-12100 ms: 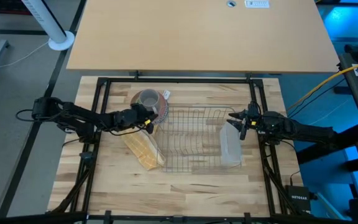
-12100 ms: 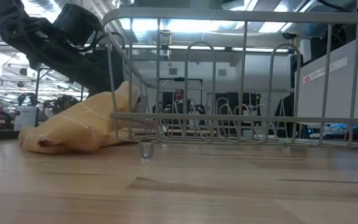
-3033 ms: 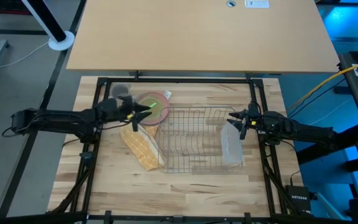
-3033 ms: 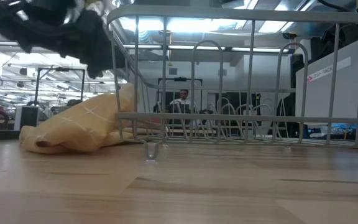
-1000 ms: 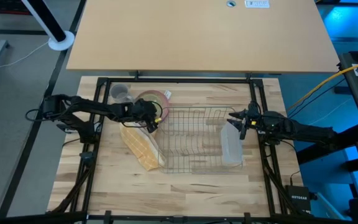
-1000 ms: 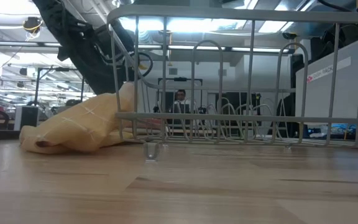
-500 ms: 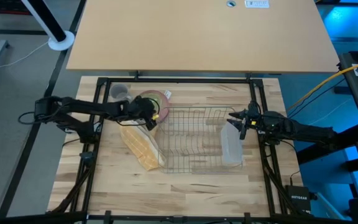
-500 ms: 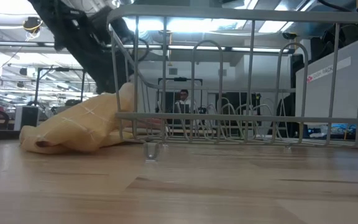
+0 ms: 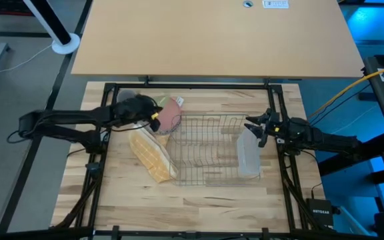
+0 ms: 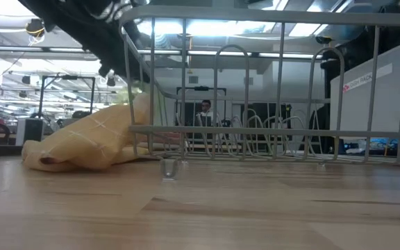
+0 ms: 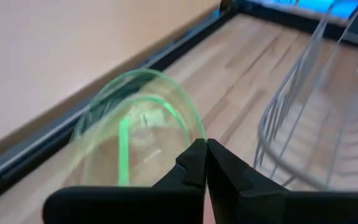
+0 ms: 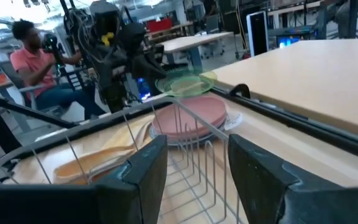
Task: Sort dishes
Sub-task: Put the transparent green plate in the dish rack
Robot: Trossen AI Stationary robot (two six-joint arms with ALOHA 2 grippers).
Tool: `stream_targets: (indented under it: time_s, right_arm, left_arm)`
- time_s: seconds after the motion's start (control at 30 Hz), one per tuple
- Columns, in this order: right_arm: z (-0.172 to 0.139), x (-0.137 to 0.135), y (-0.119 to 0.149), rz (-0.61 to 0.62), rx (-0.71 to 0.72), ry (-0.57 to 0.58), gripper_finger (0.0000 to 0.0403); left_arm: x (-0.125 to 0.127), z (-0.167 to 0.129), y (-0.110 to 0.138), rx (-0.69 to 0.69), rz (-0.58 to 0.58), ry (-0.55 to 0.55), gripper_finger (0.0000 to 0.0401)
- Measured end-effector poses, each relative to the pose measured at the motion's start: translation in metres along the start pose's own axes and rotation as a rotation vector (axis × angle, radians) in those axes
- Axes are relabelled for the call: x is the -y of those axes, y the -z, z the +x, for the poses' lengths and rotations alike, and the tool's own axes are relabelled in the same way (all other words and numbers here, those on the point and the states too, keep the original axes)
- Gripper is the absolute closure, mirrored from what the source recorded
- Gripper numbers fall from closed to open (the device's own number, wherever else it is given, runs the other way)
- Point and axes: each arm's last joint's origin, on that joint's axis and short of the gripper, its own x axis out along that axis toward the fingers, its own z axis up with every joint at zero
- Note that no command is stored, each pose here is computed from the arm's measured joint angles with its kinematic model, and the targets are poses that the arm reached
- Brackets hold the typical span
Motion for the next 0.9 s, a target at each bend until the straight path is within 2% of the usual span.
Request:
stream_targets:
  time_s: [0.37,0.67,0.9]
  right_arm:
    - [0.0,0.0,0.0,0.0,0.001,0.002,0.0228]
    - [0.0,0.0,-0.001,0.0,0.003,0.002,0.0228]
    - [0.0,0.0,0.0,-0.001,-0.001,0.002,0.0228]
  left_arm:
    - [0.006,-0.038,-0.015,0.145,-0.148,0.117,0.0401]
    - [0.037,-0.067,-0.032,0.338,-0.322,0.405,0.0401]
    - [0.062,-0.085,-0.03,0.309,-0.511,0.59,0.0401]
